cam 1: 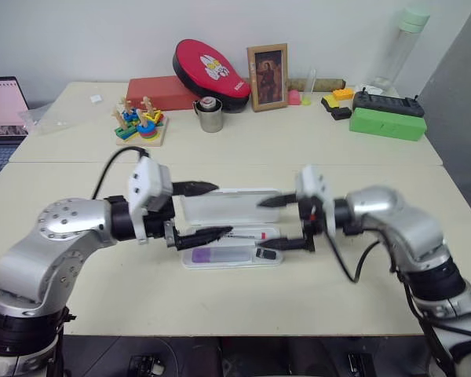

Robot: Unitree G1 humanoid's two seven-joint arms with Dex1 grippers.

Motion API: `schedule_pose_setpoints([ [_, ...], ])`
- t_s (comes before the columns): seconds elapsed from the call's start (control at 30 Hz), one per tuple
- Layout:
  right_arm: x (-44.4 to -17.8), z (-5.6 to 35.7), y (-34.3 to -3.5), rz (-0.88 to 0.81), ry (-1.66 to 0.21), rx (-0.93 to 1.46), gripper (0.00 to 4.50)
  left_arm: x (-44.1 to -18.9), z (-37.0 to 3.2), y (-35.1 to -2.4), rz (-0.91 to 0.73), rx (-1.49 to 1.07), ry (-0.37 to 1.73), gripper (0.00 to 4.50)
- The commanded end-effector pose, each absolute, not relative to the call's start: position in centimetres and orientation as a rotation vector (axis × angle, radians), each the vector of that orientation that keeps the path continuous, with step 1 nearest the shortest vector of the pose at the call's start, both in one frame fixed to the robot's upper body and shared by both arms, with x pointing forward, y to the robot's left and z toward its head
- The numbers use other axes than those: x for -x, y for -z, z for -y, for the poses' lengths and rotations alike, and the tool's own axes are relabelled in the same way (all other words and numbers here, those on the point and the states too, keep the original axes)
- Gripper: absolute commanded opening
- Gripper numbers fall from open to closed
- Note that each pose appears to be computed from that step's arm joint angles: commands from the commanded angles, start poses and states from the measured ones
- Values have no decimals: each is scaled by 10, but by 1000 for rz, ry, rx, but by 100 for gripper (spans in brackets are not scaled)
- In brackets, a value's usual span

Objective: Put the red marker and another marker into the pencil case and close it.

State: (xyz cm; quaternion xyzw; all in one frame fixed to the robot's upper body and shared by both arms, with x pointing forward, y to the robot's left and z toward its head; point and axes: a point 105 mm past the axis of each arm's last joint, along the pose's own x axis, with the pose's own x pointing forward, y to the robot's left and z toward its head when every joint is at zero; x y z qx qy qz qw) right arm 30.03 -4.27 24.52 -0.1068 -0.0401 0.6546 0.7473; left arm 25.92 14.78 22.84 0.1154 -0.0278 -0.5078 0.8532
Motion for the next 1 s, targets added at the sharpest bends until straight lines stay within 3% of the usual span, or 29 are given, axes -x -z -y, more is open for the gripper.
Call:
schedule_pose_setpoints([
  [0.03,-340,45,-274,149,-1240,216,367,-253,-168,-248,139,-180,923,450],
  [0.2,-373,30,-275,114,-1146,270,255,-247,-194,-246,139,-149,774,450],
  [0.33,-387,18,-245,-3,-1113,398,156,-238,-203,-242,117,-155,744,450],
  [0.57,-364,11,-197,-113,-1260,597,6,-232,-203,-240,95,-143,773,450],
  [1.0,-299,19,-169,-158,-1524,697,6,-233,-197,-241,65,-151,861,450],
])
